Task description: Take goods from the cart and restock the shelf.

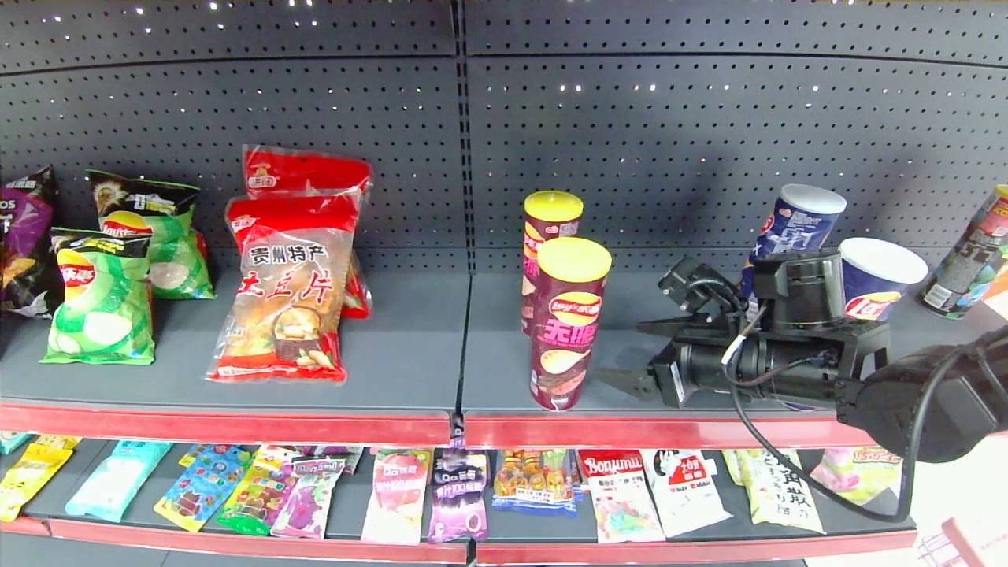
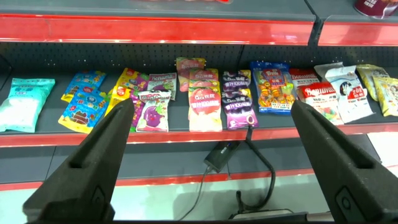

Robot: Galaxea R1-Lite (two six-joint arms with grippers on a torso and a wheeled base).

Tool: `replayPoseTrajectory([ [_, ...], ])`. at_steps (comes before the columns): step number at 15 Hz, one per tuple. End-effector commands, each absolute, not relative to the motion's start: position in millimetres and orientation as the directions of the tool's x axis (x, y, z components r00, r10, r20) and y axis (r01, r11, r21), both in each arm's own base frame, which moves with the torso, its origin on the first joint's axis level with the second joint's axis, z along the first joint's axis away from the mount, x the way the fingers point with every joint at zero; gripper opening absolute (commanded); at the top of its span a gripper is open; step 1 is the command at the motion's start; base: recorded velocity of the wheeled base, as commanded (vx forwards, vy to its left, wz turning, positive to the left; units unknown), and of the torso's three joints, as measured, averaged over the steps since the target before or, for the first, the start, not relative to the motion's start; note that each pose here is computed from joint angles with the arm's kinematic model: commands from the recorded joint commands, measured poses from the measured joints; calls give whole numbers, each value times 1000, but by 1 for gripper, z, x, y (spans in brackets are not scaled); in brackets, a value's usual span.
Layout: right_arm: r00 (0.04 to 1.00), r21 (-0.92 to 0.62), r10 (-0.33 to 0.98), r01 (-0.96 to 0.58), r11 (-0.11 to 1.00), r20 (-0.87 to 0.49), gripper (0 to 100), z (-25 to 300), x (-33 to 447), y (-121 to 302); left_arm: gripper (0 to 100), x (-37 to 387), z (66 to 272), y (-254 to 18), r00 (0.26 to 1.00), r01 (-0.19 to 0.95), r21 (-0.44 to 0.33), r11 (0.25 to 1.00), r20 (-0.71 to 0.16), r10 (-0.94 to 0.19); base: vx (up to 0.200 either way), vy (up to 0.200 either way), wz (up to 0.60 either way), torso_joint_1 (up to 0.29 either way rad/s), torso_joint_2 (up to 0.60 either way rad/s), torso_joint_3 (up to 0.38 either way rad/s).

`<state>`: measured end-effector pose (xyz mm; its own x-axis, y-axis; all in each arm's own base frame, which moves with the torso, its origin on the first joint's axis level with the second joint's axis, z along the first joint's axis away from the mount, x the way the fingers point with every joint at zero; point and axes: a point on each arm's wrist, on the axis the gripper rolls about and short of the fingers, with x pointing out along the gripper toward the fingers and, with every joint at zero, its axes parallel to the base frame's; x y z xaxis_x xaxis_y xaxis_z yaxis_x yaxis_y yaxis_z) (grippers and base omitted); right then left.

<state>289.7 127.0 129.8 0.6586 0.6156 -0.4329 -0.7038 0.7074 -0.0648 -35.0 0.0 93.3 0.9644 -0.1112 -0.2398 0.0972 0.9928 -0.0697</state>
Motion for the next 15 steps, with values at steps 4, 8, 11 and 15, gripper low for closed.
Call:
replayPoseTrajectory([
  [4, 707, -96, 527, -636, 766, -471, 100, 120, 293, 125, 100, -35, 93, 0, 965, 96, -70, 993, -239, -110, 0, 0, 0, 0, 0, 0],
  [8, 716, -111, 494, -615, 781, -493, 100, 113, 297, 129, 100, -35, 93, 0, 965, 96, -70, 993, -239, -110, 0, 0, 0, 0, 0, 0],
  [11, 710, -114, 490, -619, 777, -506, 100, 108, 296, 134, 100, -35, 93, 0, 965, 96, -70, 993, -239, -110, 0, 0, 0, 0, 0, 0],
  [15, 716, -118, 489, -615, 779, -499, 100, 108, 305, 139, 100, -35, 93, 0, 965, 95, -70, 993, -239, -109, 0, 0, 0, 0, 0, 0],
])
